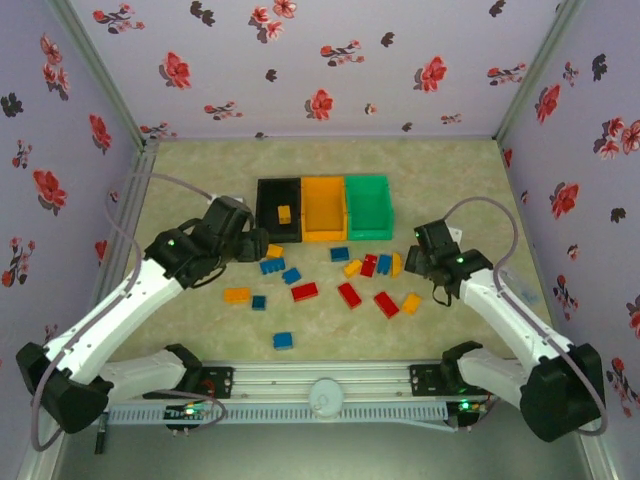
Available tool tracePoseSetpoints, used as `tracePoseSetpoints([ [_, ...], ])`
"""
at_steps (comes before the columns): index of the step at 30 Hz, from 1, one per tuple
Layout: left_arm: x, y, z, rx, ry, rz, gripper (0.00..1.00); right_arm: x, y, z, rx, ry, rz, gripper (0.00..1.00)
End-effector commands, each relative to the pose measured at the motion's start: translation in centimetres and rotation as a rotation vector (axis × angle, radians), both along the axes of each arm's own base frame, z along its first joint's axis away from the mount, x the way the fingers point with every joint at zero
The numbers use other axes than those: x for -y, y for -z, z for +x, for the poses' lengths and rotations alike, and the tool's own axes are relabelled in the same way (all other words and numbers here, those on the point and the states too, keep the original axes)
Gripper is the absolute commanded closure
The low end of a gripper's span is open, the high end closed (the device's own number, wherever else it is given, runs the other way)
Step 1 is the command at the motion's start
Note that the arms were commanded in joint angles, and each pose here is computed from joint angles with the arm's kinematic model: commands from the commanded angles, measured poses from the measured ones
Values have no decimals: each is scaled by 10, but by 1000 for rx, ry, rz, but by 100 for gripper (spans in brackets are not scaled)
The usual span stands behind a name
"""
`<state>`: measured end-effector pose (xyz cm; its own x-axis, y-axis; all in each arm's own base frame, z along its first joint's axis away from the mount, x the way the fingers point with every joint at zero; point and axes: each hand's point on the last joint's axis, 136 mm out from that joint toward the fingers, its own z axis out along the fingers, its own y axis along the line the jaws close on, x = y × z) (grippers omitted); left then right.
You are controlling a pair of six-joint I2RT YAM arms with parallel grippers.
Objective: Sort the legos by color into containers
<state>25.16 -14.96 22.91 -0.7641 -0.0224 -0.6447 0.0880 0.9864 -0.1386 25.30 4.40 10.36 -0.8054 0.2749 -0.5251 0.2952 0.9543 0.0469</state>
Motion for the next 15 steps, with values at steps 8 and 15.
tracePoseSetpoints([
  [8, -6, 3, -6, -21, -9, 31, 26, -10, 29, 28, -71, -55, 72, 25],
  [15, -8, 2, -9, -21, -6, 31, 26, -15, 46, 43, -114, -64, 62, 29],
])
